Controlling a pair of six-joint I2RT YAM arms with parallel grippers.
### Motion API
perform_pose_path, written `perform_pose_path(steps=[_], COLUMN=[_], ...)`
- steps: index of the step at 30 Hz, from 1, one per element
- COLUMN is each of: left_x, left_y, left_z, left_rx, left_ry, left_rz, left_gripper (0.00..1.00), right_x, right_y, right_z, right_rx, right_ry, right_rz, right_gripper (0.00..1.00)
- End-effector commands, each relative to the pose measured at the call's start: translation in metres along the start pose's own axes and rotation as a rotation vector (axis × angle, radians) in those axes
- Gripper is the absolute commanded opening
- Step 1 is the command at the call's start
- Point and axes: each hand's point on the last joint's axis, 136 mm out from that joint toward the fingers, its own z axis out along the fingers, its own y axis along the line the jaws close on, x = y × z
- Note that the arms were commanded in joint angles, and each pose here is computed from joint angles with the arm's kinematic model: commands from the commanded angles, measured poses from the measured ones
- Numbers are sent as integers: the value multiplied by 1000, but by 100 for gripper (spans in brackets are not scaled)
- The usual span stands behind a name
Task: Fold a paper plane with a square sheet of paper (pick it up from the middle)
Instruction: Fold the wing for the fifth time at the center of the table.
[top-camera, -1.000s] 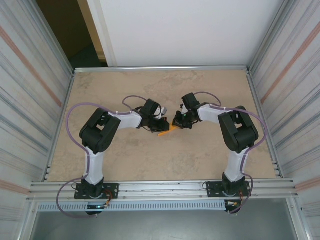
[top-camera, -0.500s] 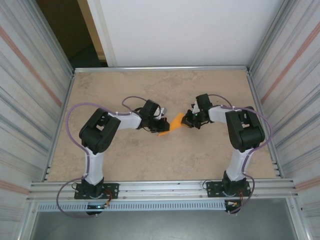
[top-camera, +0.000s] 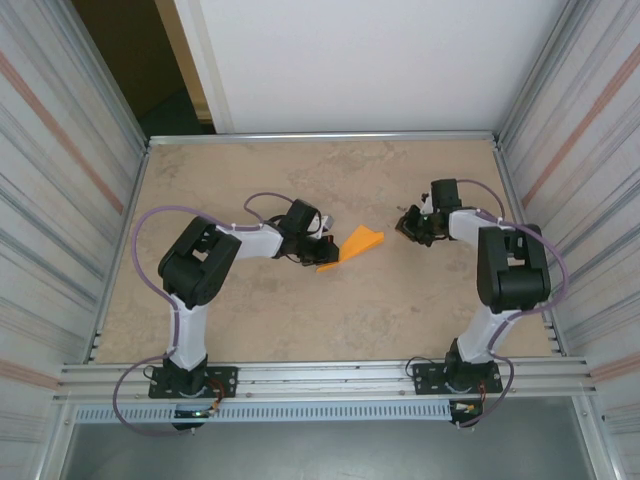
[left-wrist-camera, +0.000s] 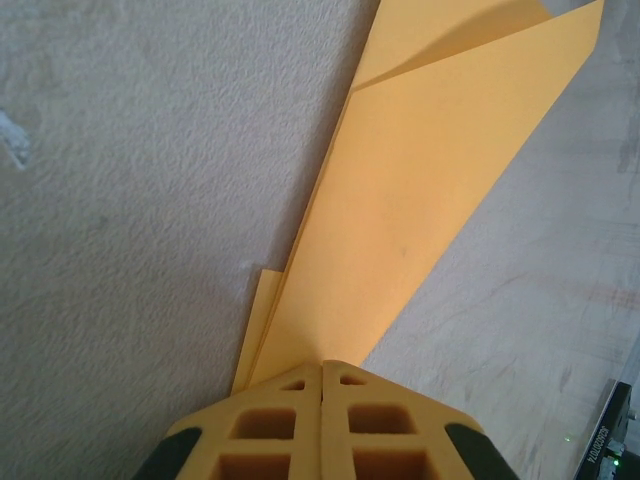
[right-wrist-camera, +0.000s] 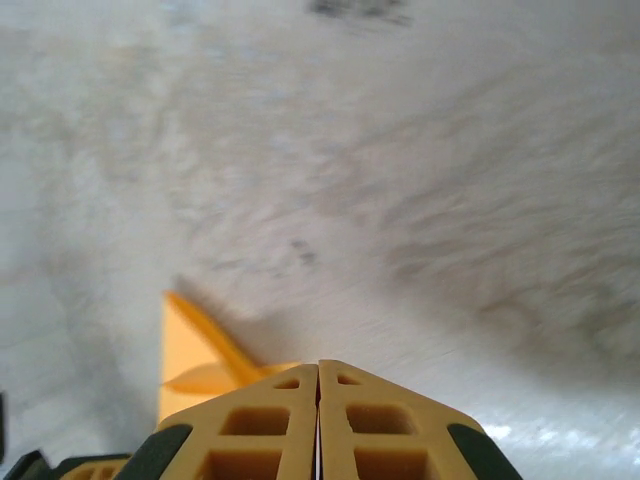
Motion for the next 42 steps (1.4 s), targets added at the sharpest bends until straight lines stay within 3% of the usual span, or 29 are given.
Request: perform_pose_path(steps=[1, 9, 14, 23, 30, 42], left_x=[32, 24, 23, 16, -5, 5], left_y=[32, 21, 18, 3, -32, -14], left_z=[3, 3, 4, -5, -17, -1], left_rx=[-108, -79, -68, -30, 88, 42], left_ry=[110, 94, 93, 73, 12, 98], left_rz=[-82, -80, -81, -54, 45, 45], left_gripper=[7, 8, 8, 9, 12, 12], right_x=[23, 92, 115, 123, 127, 129], right_y=[26, 82, 96, 48, 11, -2], right_z=[-12, 23, 51, 73, 81, 85], right_rx=[6, -127, -156, -30, 59, 82], right_ry=[5, 189, 273, 313, 349, 390], right_rz=[-102, -117, -115, -48, -35, -23], right_gripper=[9, 8, 5, 3, 1, 1])
